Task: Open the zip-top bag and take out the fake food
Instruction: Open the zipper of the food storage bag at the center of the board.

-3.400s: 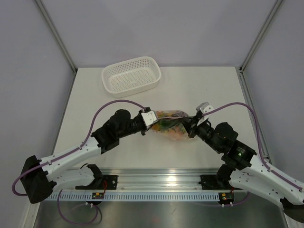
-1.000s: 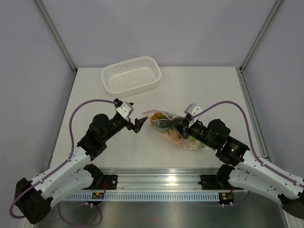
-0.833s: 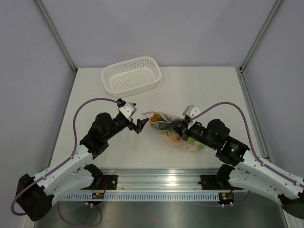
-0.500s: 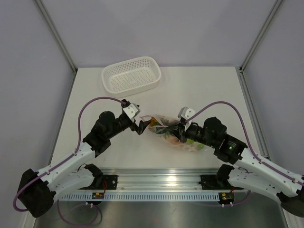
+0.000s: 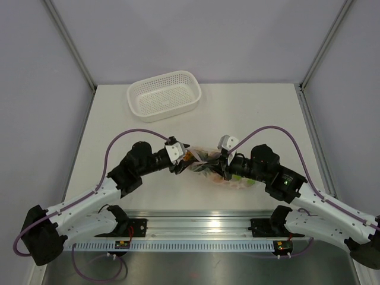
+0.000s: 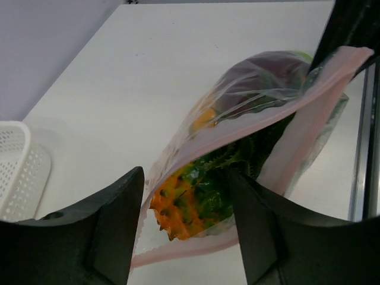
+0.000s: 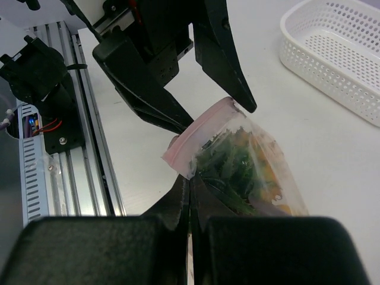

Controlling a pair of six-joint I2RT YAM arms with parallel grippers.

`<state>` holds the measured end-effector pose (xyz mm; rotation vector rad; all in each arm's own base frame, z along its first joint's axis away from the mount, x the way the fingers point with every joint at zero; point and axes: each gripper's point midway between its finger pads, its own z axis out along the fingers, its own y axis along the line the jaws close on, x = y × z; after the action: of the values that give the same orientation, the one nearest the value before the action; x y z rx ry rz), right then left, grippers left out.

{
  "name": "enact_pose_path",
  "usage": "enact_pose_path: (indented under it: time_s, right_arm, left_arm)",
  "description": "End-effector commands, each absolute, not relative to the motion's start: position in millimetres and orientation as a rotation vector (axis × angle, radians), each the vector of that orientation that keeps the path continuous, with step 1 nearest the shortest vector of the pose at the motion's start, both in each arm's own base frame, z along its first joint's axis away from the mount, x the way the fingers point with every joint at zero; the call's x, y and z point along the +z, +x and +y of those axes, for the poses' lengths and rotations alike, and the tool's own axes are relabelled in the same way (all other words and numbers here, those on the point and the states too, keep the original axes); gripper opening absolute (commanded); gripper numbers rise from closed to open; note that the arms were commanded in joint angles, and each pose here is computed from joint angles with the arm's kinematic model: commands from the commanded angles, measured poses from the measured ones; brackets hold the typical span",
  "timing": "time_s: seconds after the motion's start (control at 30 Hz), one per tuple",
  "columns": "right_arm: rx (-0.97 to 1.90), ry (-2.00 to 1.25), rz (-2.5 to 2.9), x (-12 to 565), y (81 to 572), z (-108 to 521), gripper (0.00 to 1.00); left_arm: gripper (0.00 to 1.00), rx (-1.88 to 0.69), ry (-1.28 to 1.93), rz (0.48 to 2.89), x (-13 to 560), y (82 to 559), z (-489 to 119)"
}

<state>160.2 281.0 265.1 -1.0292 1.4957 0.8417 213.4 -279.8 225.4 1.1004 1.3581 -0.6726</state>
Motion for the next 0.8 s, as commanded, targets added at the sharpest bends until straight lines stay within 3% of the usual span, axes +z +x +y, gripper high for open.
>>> enact_pose_path:
  time_s: [0.0,0.07,0.33,0.37,0.47,0.6,0.77]
  right_arm:
    - [0.862,-1.017,1.407,297,160,286,0.0]
    - [0.863,-1.016,1.409,297,160,286,0.0]
    - [0.863,-1.03,1.437,292,161,289,0.0]
    - [0.865,-1.033,1.438,292,161,289,0.0]
    - [0.867,-1.046,1.457,288,162,292,0.0]
    - [0.882,-1.081,1.487,282,162,299,0.02]
    - [0.891,-1.122,1.539,269,163,307,0.16]
  left_arm:
    - [0.54,-0.697,1.188,1.273,248,209,-293]
    - [0.44,-0.698,1.192,1.304,243,211,-294]
    - [0.22,-0.684,1.139,1.316,249,214,-289]
    - [0.11,-0.682,1.133,1.317,250,214,-289]
    - [0.0,-0.655,1.097,1.323,249,218,-283]
    - [0.0,-0.633,1.057,1.313,253,219,-277]
    - [0.0,-0.574,0.995,1.352,251,230,-268]
